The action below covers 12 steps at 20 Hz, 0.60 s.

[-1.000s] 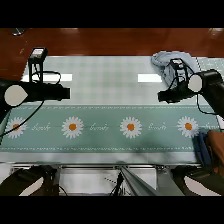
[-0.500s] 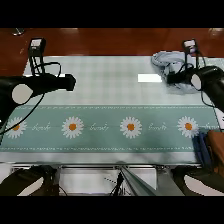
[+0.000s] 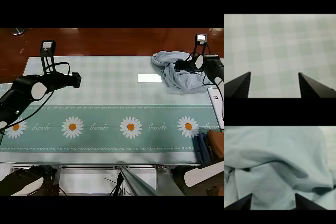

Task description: Fold the shirts.

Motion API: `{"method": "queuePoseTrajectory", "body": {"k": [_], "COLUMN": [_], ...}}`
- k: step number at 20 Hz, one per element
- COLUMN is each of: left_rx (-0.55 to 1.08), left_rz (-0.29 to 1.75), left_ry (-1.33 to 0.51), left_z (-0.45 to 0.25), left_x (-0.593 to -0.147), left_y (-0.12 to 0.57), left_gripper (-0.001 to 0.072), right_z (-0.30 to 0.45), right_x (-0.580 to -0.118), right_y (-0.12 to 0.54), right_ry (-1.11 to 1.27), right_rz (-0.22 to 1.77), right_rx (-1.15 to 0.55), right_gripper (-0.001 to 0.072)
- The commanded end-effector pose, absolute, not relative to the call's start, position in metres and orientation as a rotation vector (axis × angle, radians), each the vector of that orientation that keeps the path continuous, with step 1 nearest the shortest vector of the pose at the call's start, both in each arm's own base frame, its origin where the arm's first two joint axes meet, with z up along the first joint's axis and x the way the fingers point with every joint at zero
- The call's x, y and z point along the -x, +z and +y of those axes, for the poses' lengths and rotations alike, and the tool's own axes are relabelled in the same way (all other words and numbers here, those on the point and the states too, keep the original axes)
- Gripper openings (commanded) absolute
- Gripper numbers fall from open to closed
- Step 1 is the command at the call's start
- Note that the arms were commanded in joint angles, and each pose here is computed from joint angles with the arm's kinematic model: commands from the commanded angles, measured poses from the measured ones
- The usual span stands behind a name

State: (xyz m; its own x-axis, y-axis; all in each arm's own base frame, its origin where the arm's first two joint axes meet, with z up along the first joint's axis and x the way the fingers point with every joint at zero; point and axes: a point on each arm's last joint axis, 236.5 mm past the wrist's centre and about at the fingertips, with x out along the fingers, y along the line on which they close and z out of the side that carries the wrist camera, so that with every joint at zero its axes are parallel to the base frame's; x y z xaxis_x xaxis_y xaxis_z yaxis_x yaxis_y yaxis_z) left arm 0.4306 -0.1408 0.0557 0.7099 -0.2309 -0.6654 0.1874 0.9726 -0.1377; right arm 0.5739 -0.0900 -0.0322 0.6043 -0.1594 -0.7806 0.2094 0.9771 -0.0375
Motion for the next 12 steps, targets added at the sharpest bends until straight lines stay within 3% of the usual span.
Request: {"method": "queuePoseTrajectory", "body": {"k": [1,3,4,5,6,8,12], "left_rx": [0.053,0.047,0.045,0.041,0.036,0.022,-0.077], "left_rz": [0.782,0.813,0.824,0.843,0.872,0.921,1.007], "left_ry": [-0.229,-0.225,-0.223,-0.220,-0.216,-0.210,-0.254], "left_z": [-0.142,-0.140,-0.140,-0.139,-0.137,-0.132,-0.115], "left_x": [-0.432,-0.428,-0.426,-0.422,-0.417,-0.405,-0.349], "left_y": [0.039,0.033,0.031,0.029,0.027,0.033,0.069], "left_gripper": [0.0704,0.0703,0.0704,0.0704,0.0704,0.0704,0.0704], "right_z": [-0.089,-0.084,-0.080,-0.077,-0.073,-0.068,-0.053], "right_x": [-0.571,-0.561,-0.556,-0.550,-0.546,-0.552,-0.579], "right_y": [-0.086,-0.099,-0.101,-0.101,-0.097,-0.063,0.089], "right_ry": [-0.203,-0.192,-0.174,-0.155,-0.134,-0.100,-0.050], "right_rz": [1.066,1.137,1.162,1.194,1.222,1.203,0.891], "right_rx": [-0.097,-0.112,-0.112,-0.103,-0.102,-0.095,-0.145], "right_gripper": [0.0615,0.0585,0.0483,0.0184,0.0028,0.0028,0.0028]}}
